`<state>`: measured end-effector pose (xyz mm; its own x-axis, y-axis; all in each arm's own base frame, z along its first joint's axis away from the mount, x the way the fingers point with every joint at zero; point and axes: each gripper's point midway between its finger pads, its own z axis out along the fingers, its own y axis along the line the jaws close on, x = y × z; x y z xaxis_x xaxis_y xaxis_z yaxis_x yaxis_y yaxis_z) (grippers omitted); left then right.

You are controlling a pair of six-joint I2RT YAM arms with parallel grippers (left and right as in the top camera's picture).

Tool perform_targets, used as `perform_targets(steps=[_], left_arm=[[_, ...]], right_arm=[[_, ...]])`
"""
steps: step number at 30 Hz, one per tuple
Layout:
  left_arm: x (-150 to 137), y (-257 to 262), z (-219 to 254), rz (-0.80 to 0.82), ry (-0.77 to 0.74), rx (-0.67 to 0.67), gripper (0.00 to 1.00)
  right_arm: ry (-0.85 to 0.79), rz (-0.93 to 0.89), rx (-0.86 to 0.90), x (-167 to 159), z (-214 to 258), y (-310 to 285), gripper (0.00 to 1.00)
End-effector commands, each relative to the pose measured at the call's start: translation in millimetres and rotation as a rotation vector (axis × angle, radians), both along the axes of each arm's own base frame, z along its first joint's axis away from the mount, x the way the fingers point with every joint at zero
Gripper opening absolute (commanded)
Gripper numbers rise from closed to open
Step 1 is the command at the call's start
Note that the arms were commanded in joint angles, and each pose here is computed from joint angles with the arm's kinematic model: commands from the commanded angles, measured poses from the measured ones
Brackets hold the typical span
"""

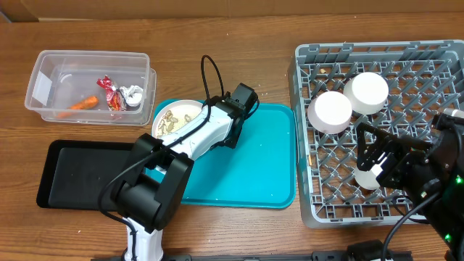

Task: Sort waste into correct bins and load items into the dishwasher
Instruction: 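Lift the plate and carry it left over the black tray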

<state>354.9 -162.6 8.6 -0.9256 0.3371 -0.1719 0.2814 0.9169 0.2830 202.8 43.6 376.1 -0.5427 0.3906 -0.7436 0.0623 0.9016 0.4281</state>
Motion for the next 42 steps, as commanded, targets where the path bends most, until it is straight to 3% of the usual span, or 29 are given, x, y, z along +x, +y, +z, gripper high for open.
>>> perform_targets(steps=[1,15,27,32,42], left_arm=[[-7.2,-6.0,-10.3,-0.042,0.027,0.019,0.04],[-38.3,-39.3,22.1,-0.094,0.054,0.104,0.04],[-36.8,-50.7,90.5,0.007,-0.029,-0.029,0.04],[-46.2,-38.4,140.7,0.086,-0.112,-0.11,0.04],[-64.7,23.2,207.7,0.325,-0.298,-0.098,0.04]], right_arm=[[-0.016,-0.01,-0.002,-1.1,4.5,-2.6,1.0],[-0.016,-0.01,-0.002,-1.0,4.4,-2.6,1.0],[-0.016,-0.01,-0.002,-1.1,4.5,-2.6,1.0],[-0.016,-0.01,-0.002,-1.1,4.5,-2.6,1.0],[-0.016,-0.01,-0.002,-1.0,4.4,-2.6,1.0]])
